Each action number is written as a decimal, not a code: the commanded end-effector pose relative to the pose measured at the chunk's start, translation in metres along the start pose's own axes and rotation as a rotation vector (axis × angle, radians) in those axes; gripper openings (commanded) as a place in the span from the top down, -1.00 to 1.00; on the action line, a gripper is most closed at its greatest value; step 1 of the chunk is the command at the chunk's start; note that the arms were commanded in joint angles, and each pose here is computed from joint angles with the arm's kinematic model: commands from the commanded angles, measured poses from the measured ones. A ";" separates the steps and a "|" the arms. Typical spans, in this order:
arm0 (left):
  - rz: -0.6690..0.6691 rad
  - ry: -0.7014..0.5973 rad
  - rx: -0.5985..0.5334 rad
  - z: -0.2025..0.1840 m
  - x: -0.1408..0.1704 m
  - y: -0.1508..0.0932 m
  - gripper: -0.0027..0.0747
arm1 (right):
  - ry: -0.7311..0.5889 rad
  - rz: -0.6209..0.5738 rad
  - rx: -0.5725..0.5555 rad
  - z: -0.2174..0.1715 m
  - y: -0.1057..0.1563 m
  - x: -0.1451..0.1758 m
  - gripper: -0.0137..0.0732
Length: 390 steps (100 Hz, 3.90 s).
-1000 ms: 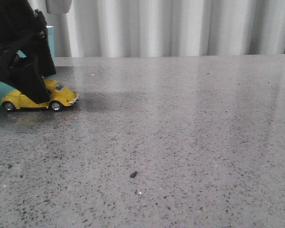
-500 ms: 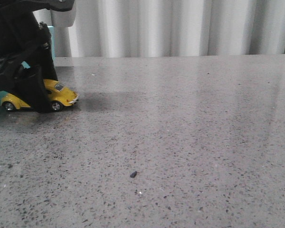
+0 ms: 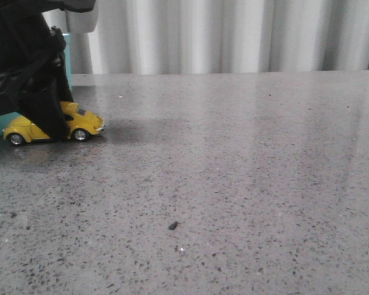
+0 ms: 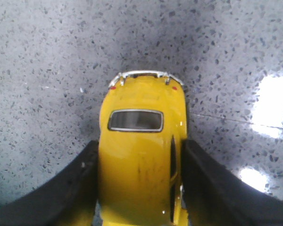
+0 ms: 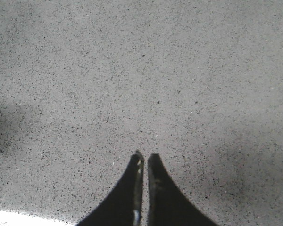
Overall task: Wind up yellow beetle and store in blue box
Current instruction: 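Close the left gripper on the car and lift it, then carry the car over the light-blue box and lower it inside, then open the left gripper to release the car in the box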
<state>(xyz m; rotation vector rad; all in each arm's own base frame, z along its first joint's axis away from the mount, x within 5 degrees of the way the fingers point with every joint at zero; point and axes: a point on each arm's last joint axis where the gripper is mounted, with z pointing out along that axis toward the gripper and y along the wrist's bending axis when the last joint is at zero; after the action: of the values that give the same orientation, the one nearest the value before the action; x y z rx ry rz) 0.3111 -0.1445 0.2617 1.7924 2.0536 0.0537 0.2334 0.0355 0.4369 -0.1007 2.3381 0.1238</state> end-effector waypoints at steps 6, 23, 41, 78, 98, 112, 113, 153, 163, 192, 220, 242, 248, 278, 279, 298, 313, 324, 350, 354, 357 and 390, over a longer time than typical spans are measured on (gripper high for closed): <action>-0.003 -0.072 -0.048 -0.028 -0.015 0.005 0.56 | -0.102 -0.004 -0.008 -0.018 0.001 -0.007 0.83; -0.015 -0.142 -0.069 -0.052 -0.032 0.015 0.56 | -0.102 -0.004 -0.008 -0.018 0.001 -0.007 0.83; 0.005 -0.186 -0.090 -0.089 -0.050 0.023 0.56 | -0.102 -0.004 -0.008 -0.018 0.001 -0.007 0.83; -0.209 -0.010 -0.362 -0.181 -0.035 0.049 0.56 | -0.102 -0.004 -0.008 -0.018 0.001 -0.007 0.83; -0.408 0.010 -0.473 -0.209 0.001 0.057 0.56 | -0.102 -0.004 -0.008 -0.018 0.001 -0.007 0.83; -0.643 0.007 -0.517 -0.219 0.032 0.067 0.56 | -0.102 -0.004 -0.008 -0.018 0.001 -0.007 0.83; -0.658 0.008 -0.520 -0.220 0.035 0.068 0.56 | -0.102 -0.004 -0.008 -0.018 0.001 -0.007 0.83; -0.944 -0.046 -0.400 -0.187 0.093 0.087 0.56 | -0.112 -0.004 -0.008 -0.018 0.001 -0.008 0.83; -0.958 -0.008 -0.346 -0.167 0.098 0.089 0.56 | -0.112 -0.004 -0.008 -0.018 0.001 -0.008 0.83; -1.002 0.037 -0.198 -0.113 0.104 0.103 0.56 | -0.110 -0.004 -0.008 -0.018 0.001 -0.008 0.83; -1.018 0.096 -0.122 -0.079 0.112 0.110 0.56 | -0.109 -0.004 -0.008 -0.018 0.001 -0.008 0.83; -1.024 0.123 -0.087 -0.069 0.114 0.111 0.56 | -0.107 -0.004 -0.008 -0.018 0.001 -0.008 0.83; -1.024 0.123 -0.087 -0.069 0.114 0.111 0.56 | -0.107 -0.004 -0.008 -0.018 0.001 -0.008 0.83; -1.029 0.123 -0.070 -0.069 0.114 0.109 0.27 | -0.107 -0.004 -0.008 -0.018 0.001 -0.008 0.83; -1.029 0.123 -0.070 -0.069 0.114 0.109 0.25 | -0.107 -0.004 -0.008 -0.018 0.001 -0.008 0.83; -1.028 0.117 -0.079 -0.069 0.114 0.110 0.03 | -0.100 -0.011 -0.007 -0.017 0.001 -0.007 0.83; -1.029 0.124 -0.068 -0.069 0.114 0.109 0.03 | -0.095 -0.011 -0.007 -0.017 0.001 -0.007 0.83; -1.034 0.112 -0.057 -0.068 0.112 0.109 0.03 | -0.090 -0.011 -0.007 -0.017 0.001 -0.006 0.83; -1.069 0.094 -0.065 -0.075 0.110 0.107 0.22 | -0.090 -0.017 0.002 -0.018 0.000 -0.006 0.83; -1.067 0.078 -0.082 -0.080 0.109 0.107 0.35 | -0.090 -0.019 0.005 -0.018 0.000 -0.005 0.83; -1.064 0.065 -0.100 -0.083 0.108 0.108 0.50 | -0.095 -0.019 0.005 -0.020 0.000 -0.005 0.83; -1.028 -0.106 -0.285 -0.148 0.092 0.095 0.99 | -0.207 -0.075 0.087 -0.031 -0.009 0.022 0.83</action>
<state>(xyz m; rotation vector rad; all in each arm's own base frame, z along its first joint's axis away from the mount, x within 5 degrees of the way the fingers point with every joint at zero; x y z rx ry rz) 0.3631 -0.0027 0.3578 0.4765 2.6241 -0.0526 0.2079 0.0267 0.4313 -0.1117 2.2690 0.0480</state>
